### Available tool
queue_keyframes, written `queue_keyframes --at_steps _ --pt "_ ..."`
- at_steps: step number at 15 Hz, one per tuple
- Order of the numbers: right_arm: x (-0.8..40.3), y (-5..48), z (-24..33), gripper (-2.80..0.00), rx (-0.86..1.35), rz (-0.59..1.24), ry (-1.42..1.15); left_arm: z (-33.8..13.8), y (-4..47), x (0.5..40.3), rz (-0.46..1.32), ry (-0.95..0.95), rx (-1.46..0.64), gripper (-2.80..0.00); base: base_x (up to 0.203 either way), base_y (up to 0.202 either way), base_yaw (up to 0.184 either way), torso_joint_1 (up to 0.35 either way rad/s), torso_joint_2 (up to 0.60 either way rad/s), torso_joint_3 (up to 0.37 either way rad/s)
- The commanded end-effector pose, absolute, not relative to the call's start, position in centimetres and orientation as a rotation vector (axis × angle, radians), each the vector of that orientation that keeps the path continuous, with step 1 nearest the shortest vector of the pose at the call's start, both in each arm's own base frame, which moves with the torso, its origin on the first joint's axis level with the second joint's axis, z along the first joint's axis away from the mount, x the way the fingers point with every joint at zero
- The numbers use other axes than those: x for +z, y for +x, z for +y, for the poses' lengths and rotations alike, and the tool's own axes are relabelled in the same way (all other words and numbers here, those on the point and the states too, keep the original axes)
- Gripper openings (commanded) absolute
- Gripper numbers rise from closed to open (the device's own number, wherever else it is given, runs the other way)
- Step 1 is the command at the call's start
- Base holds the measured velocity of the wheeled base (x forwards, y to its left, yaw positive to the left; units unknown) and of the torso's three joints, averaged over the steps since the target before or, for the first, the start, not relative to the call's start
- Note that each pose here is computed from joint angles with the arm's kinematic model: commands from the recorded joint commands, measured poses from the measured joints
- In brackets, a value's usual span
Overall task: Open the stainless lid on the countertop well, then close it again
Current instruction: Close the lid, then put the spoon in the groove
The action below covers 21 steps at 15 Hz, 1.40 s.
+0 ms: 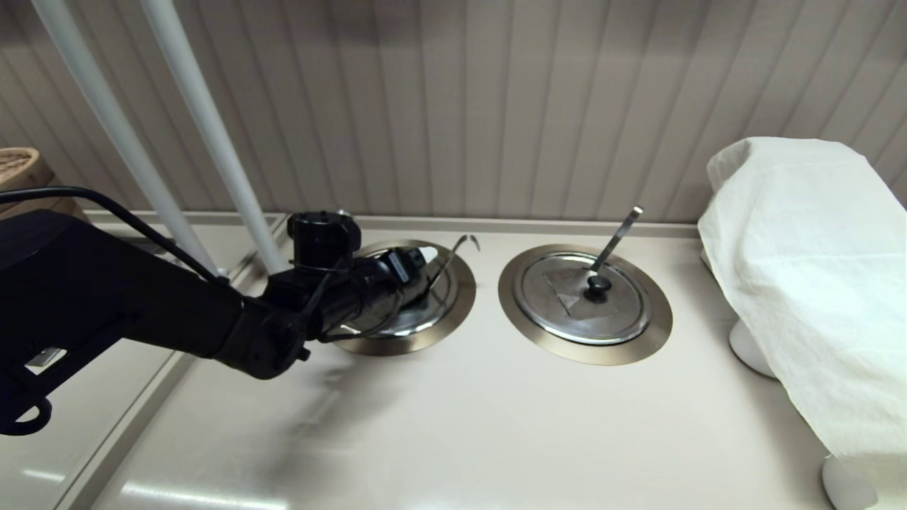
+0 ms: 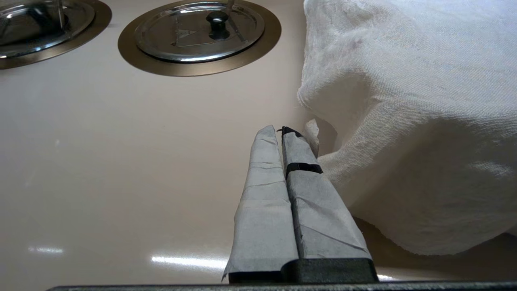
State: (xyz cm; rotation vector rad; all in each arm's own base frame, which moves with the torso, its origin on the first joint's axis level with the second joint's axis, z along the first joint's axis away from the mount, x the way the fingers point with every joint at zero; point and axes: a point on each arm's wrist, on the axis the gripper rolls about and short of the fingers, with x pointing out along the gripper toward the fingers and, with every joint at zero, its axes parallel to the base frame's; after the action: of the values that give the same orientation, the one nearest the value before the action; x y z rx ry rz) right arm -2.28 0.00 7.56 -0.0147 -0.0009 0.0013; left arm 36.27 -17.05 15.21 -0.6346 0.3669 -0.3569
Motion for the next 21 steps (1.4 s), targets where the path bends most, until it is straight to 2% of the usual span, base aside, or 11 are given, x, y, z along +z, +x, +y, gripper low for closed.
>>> queue_keyframes --at_steps 1,3,5,10,12,15,17,21 --pt "7.6 -2.3 0.0 -2.8 0.002 -0.002 -0.015 -17.2 36.0 15.6 0.356 -0.64 -0.361 0.0 0.0 0.0 0.0 0.0 0.0 0.0" --pt "7.6 -2.3 0.0 -2.8 0.002 -0.001 -0.015 -17.2 36.0 15.9 0.339 -0.622 -0.351 0.0 0.0 0.0 0.0 0.0 0.0 0.0" --pt "7.6 -2.3 0.0 -2.8 0.002 0.0 -0.015 -17.2 36.0 16.2 0.306 -0.518 -0.364 0.0 0.0 0.0 0.0 0.0 0.0 0.0" --pt "7.6 -2.3 0.0 -2.8 0.002 0.0 -0.015 -17.8 38.3 14.2 0.208 -0.005 -0.398 0.0 0.0 0.0 0.0 0.0 0.0 0.0" --pt "7.6 -2.3 0.0 -2.8 0.002 -0.001 -0.015 -18.9 40.6 12.9 0.181 0.085 -0.419 0.0 0.0 0.0 0.0 0.0 0.0 0.0" --pt "7.6 -2.3 0.0 -2.8 0.002 0.0 -0.015 -18.7 42.4 8.3 0.266 0.137 -0.57 0.0 0.0 0.0 0.0 0.0 0.0 0.0" --pt "7.6 -2.3 0.0 -2.8 0.002 0.0 -0.015 -18.0 44.2 6.4 0.27 0.175 -0.577 0.0 0.0 0.0 0.0 0.0 0.0 0.0" --pt "7.6 -2.3 0.0 -2.8 0.002 -0.001 -0.015 -16.8 47.0 7.4 0.165 0.162 -0.534 0.0 0.0 0.0 0.0 0.0 0.0 0.0"
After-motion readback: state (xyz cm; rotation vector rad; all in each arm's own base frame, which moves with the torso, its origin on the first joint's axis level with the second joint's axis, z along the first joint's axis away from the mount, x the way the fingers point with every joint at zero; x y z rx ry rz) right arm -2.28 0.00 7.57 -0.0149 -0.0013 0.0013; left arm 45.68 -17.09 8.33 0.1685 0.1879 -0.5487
